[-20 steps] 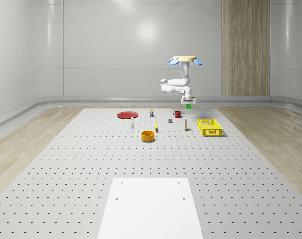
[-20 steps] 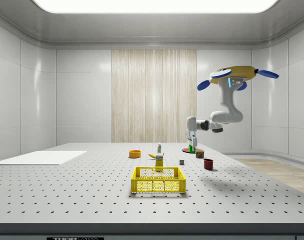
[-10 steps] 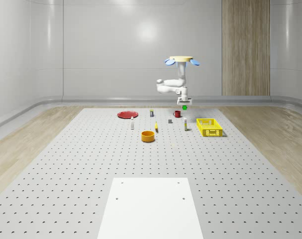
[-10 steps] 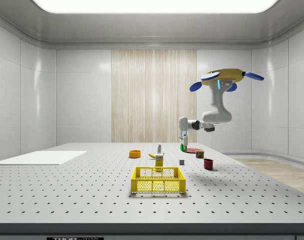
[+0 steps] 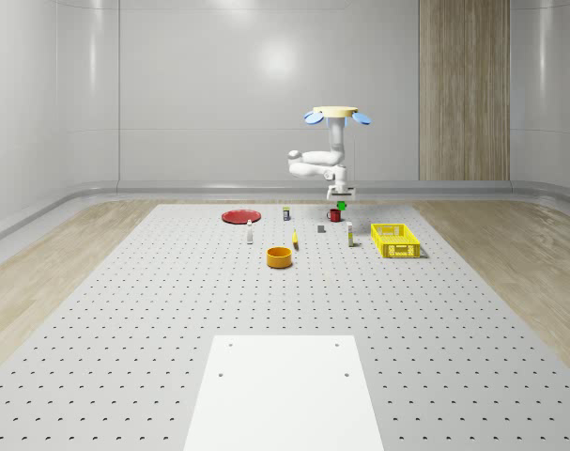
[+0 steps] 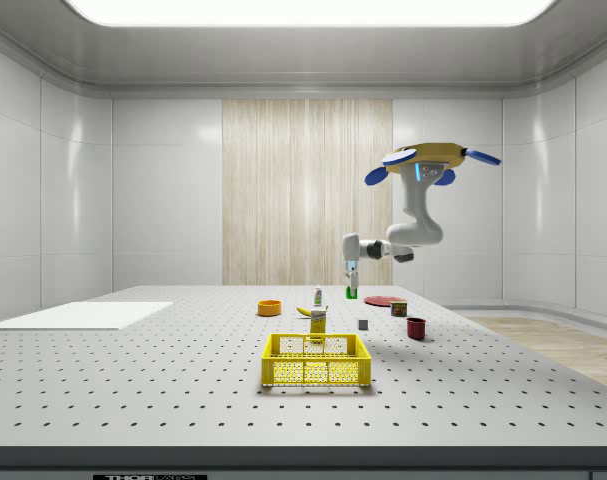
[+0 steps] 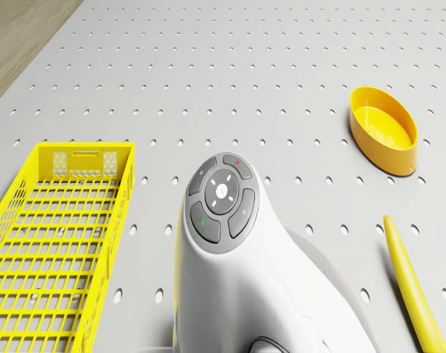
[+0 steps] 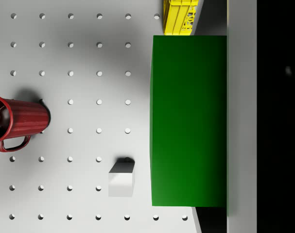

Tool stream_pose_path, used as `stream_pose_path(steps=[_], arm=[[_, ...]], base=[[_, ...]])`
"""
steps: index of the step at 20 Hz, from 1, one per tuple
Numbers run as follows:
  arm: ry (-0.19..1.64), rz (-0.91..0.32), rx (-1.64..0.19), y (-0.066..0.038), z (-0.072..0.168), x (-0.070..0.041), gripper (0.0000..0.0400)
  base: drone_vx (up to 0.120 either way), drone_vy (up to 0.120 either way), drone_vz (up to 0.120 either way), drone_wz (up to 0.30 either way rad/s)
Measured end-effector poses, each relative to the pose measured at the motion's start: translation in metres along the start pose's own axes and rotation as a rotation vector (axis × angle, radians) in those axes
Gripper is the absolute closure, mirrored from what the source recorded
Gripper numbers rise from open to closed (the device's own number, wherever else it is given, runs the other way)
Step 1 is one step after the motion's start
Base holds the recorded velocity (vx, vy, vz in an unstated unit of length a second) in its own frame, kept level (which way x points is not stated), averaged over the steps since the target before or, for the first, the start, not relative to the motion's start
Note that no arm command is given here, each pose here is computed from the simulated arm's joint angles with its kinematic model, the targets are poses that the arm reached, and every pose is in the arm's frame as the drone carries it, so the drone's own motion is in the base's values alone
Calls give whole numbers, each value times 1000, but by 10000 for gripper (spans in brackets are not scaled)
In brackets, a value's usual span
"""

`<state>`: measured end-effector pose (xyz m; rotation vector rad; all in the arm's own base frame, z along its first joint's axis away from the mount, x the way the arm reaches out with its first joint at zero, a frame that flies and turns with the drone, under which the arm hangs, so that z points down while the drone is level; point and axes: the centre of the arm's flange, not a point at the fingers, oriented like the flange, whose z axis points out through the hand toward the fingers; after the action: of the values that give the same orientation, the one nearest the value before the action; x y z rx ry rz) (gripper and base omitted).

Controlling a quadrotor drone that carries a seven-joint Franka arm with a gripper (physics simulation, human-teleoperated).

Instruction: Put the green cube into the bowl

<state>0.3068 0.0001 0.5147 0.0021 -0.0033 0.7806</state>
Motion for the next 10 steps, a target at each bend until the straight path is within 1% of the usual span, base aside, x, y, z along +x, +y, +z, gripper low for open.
stream_pose_path(steps=[10], arm=[[0,0,0,0,0,0,150]], base=[[120,-120,0,0]])
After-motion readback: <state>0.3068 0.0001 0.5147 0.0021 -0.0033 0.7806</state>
